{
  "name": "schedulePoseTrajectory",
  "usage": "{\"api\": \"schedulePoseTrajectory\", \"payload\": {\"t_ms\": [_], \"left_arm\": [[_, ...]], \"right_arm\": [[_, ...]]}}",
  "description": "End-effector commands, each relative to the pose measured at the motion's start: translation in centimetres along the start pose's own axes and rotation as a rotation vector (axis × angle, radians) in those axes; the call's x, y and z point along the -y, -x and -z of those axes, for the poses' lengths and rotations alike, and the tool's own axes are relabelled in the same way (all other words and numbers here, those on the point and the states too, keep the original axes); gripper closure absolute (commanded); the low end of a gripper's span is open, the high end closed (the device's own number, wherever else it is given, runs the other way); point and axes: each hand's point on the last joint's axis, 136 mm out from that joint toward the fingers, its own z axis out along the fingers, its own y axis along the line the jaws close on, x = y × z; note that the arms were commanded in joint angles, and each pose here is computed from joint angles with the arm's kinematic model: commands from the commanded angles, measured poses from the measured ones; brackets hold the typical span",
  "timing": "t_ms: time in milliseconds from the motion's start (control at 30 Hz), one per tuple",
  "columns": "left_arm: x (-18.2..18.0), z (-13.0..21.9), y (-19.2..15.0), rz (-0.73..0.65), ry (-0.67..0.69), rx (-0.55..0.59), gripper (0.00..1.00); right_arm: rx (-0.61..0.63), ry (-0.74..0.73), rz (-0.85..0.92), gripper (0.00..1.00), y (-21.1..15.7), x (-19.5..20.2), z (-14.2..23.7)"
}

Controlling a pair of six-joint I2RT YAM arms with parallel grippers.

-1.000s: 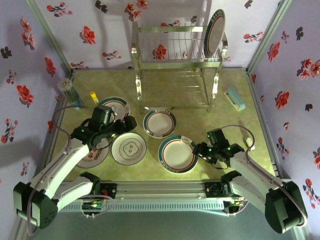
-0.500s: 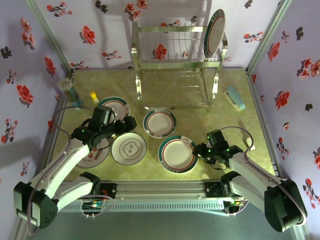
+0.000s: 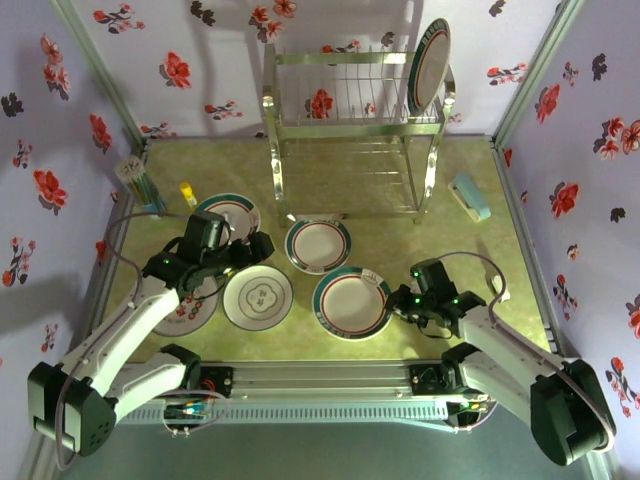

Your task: Load the plates into the dish rack

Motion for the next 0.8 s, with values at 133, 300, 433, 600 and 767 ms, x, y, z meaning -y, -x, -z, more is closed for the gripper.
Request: {"api": "schedulePoseTrajectory", "payload": {"t_ms": [133,300,433,600,767], "left_arm": [[0.4,-0.3,-0.2,0.002,-0.016,-0.008,0.00],[0.2,-0.3,-0.3,0.006,-0.012,-0.010,0.00],[-0.1,-0.3,-0.3,0.013,0.008,-0.011,0.00],[-0.3,-0.3,-0.3,0.016,0.016,-0.010,0.00],[-0.3,-0.3,-0.3,0.017,0.017,-0.006,0.00]], "right_arm": [[0.026,-0.032,0.007,0.95,0.4,0.1,0.9],[0.016,-0.029,0.015,0.98,0.3,-0.2,1.1],[0.019,-0.032,0.038,1.00,0.3,-0.5,1.7],[0.013,-0.039,0.080,1.00,0.2,-1.1,2.8],[0.022,-0.038,0.115,1.00,0.2,-1.9,4.1]]}}
